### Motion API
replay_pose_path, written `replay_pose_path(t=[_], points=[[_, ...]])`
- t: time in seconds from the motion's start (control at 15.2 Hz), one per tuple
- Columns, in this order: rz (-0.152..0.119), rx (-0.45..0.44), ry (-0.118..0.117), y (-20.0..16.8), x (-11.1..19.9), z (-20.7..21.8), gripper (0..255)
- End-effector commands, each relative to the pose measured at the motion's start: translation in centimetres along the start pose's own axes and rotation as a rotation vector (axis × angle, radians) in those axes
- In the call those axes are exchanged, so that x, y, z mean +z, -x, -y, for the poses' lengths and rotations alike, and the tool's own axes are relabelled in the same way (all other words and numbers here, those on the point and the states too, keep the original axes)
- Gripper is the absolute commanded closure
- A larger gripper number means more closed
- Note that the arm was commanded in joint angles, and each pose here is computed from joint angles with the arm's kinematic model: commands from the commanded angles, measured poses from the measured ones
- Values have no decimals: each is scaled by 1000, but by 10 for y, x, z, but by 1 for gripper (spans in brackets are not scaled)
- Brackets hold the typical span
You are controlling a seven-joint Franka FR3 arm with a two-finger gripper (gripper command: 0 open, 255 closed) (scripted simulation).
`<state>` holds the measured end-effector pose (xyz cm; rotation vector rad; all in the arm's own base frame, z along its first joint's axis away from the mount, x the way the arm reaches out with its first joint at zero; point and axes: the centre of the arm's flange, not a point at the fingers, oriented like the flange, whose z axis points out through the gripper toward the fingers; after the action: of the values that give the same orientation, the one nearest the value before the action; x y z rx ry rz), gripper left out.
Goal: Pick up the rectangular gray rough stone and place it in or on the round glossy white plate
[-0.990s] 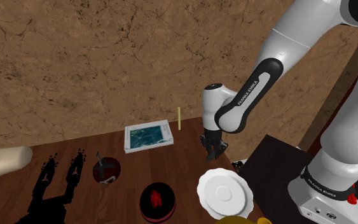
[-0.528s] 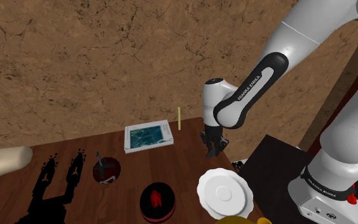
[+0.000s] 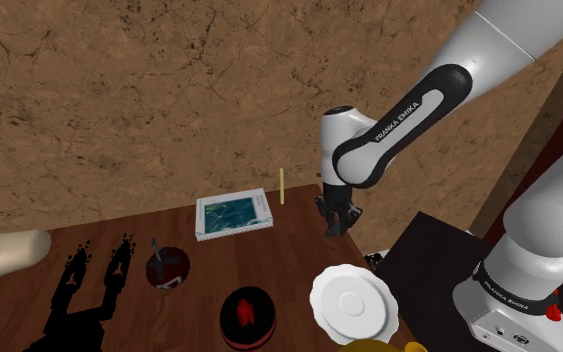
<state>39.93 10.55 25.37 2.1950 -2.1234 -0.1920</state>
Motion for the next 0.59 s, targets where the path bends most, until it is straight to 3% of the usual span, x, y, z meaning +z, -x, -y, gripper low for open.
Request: replay_pose_path(t=[0.0,0.2,0.53], points=[[1,0,1,0,-11,-2,255],[1,0,1,1,-23,-4,255],[1,0,1,48,-13,-49,255]])
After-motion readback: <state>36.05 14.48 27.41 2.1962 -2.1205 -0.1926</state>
